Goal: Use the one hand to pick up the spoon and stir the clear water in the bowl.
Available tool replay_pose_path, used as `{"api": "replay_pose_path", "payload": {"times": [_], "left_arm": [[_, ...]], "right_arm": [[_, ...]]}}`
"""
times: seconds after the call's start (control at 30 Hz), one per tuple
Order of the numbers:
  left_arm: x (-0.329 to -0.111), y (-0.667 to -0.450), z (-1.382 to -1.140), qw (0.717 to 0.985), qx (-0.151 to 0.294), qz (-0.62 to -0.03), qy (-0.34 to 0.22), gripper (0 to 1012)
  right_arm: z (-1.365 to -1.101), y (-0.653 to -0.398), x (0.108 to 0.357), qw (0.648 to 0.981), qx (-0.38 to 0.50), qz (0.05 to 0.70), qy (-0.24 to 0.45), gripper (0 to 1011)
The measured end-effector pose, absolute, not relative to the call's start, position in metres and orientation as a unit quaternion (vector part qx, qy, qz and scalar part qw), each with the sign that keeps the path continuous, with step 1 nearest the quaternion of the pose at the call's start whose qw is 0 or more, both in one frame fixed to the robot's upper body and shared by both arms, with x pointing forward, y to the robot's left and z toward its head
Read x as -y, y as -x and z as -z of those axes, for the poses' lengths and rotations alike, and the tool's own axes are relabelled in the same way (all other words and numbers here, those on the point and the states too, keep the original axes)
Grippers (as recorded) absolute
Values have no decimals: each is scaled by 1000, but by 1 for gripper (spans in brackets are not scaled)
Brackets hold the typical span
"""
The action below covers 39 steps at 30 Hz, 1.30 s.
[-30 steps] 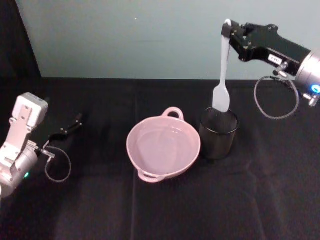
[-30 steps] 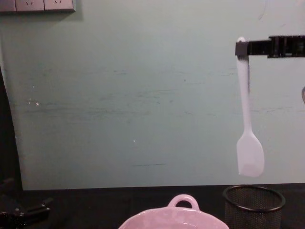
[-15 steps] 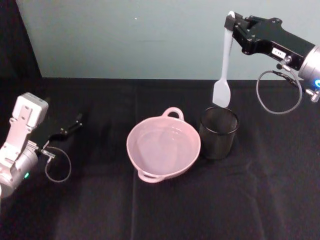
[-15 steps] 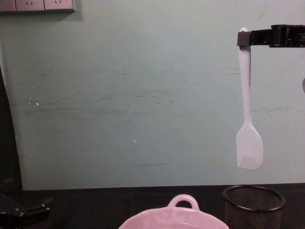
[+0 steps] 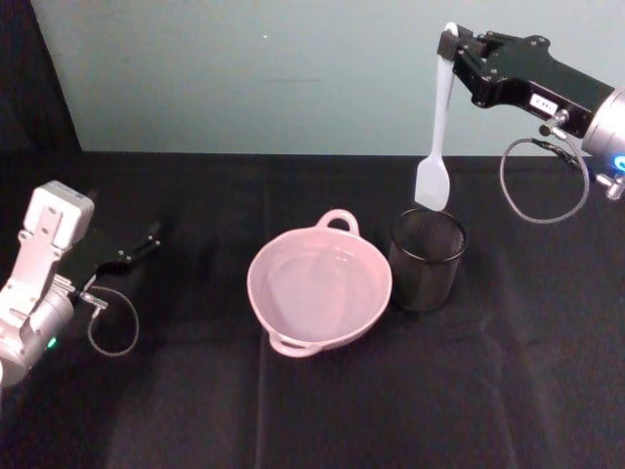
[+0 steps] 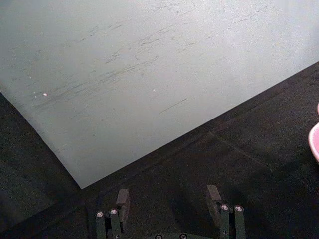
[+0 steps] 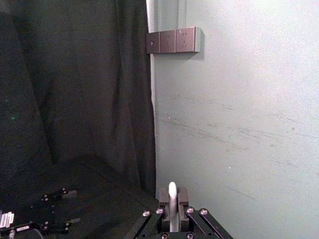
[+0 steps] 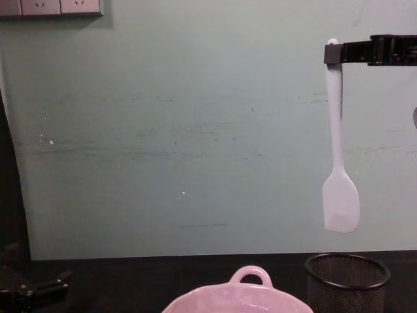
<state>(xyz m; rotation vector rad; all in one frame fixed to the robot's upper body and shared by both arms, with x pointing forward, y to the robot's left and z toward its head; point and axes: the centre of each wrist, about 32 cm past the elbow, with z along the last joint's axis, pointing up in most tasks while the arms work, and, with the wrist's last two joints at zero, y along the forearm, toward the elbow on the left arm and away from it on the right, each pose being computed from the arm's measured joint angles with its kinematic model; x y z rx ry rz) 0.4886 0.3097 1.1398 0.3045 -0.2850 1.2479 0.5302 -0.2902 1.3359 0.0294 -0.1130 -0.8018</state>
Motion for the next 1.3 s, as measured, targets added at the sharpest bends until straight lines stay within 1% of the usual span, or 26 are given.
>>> {"api": "replay_pose_path", "payload": {"times": [0.5, 0.6, 0.8, 0.9, 1.0, 1.13, 1.2, 1.23, 1.3], "left_arm": [[-310, -489, -1140, 791, 132, -580, -141, 1011], [-310, -489, -1140, 791, 132, -580, -141, 1011], [-310, -489, -1140, 791, 132, -580, -141, 1011], [-310, -489, -1140, 791, 132, -580, -142, 1011], [-310, -489, -1140, 791, 132, -580, -141, 1011], [-310, -489, -1140, 791, 132, -580, -141, 1011], [-310, -489, -1140, 791, 133, -580, -141, 1011], [-310, -489, -1140, 791, 132, -580, -141, 1011], [-310, -489, -1140, 791, 132, -580, -141, 1011]], "right_arm": [[-1336, -530, 290, 919, 55, 389, -13, 100], [-1335, -531, 287, 921, 55, 386, -15, 100], [-1330, -539, 263, 933, 54, 355, -28, 100], [-1321, -551, 242, 944, 51, 325, -31, 100], [-1314, -559, 230, 950, 50, 307, -31, 100], [-1294, -572, 213, 958, 47, 282, -27, 100], [-1282, -575, 207, 960, 43, 274, -21, 100], [-1282, -575, 207, 960, 43, 274, -21, 100], [-1272, -575, 203, 962, 43, 268, -15, 100]]}}
